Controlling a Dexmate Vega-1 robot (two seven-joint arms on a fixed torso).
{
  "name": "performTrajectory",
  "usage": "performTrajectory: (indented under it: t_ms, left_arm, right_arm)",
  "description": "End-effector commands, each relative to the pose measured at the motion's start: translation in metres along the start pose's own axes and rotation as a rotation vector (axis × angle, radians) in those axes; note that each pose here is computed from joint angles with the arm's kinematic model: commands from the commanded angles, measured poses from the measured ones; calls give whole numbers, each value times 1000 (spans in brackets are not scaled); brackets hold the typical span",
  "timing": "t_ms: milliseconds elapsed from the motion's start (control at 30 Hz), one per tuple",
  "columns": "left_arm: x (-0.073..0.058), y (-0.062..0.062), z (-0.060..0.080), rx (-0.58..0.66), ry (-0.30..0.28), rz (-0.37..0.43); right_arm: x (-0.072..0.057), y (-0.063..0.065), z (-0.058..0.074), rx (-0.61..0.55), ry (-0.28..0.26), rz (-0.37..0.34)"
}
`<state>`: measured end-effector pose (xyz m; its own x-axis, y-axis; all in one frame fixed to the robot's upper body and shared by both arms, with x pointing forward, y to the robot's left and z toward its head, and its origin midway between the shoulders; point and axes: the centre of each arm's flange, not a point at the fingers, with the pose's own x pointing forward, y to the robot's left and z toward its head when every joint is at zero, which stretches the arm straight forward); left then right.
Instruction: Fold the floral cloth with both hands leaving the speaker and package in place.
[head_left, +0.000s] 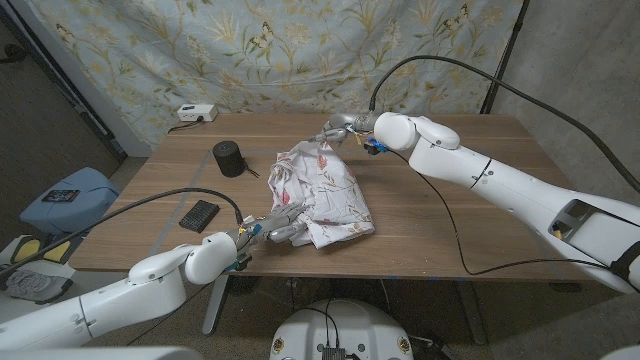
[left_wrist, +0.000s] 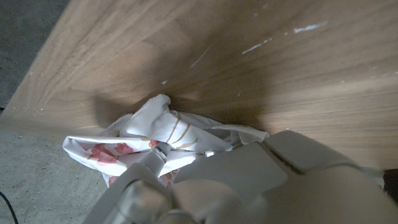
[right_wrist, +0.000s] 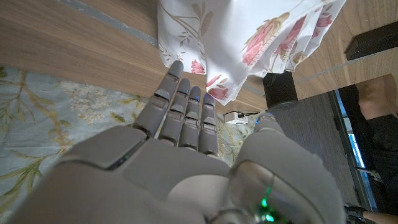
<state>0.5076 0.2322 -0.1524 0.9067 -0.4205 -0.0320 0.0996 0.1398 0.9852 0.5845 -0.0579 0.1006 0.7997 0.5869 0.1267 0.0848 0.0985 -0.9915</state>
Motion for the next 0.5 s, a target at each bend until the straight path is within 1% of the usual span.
performTrajectory:
  t_ms: [33, 300, 500]
  left_arm:
    - [4, -1, -5, 7, 1, -16]
    - [7, -1, -5, 3, 13, -18]
    - [8, -2, -5, 0, 11, -16]
  right_arm:
    - [1, 16, 12, 23, -31, -8]
    - [6, 26, 30, 28, -67, 22]
    - [11, 35, 45, 29, -97, 47]
